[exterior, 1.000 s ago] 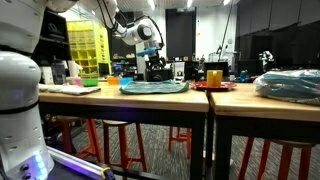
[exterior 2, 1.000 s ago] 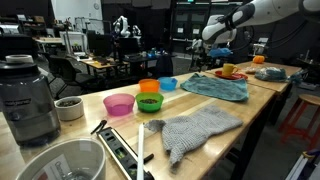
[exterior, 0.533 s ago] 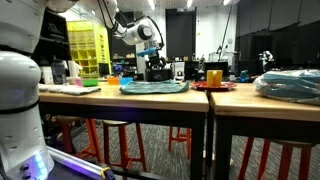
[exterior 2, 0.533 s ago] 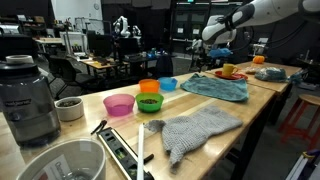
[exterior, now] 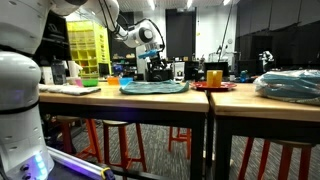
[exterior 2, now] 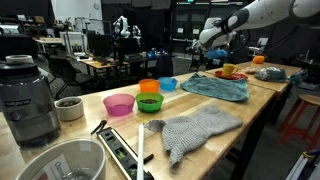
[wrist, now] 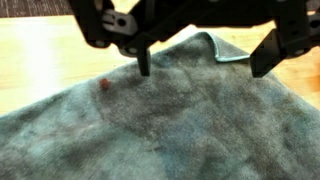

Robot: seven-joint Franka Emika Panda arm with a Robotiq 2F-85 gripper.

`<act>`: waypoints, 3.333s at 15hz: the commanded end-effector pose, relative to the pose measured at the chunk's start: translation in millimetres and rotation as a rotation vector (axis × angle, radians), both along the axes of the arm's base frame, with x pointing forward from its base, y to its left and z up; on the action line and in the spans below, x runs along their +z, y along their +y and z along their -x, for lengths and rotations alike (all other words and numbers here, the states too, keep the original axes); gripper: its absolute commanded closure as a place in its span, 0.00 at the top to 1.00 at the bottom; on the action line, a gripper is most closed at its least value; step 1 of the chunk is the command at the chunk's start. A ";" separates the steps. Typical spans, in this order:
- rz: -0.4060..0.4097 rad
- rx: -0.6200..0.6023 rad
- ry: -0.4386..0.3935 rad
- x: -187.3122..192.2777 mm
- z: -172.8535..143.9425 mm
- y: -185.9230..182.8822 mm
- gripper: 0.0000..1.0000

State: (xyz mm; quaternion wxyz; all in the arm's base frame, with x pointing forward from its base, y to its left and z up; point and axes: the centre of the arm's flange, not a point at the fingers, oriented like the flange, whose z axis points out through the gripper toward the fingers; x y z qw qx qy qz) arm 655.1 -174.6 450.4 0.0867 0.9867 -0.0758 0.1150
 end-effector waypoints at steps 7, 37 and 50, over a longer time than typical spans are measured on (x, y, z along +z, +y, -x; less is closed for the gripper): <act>0.216 0.066 -0.048 -11.6 -66.3 -24.9 1.00; 0.302 0.067 0.029 -25.0 -86.8 -93.0 1.00; 0.190 0.231 0.106 -20.4 -75.0 -75.9 1.00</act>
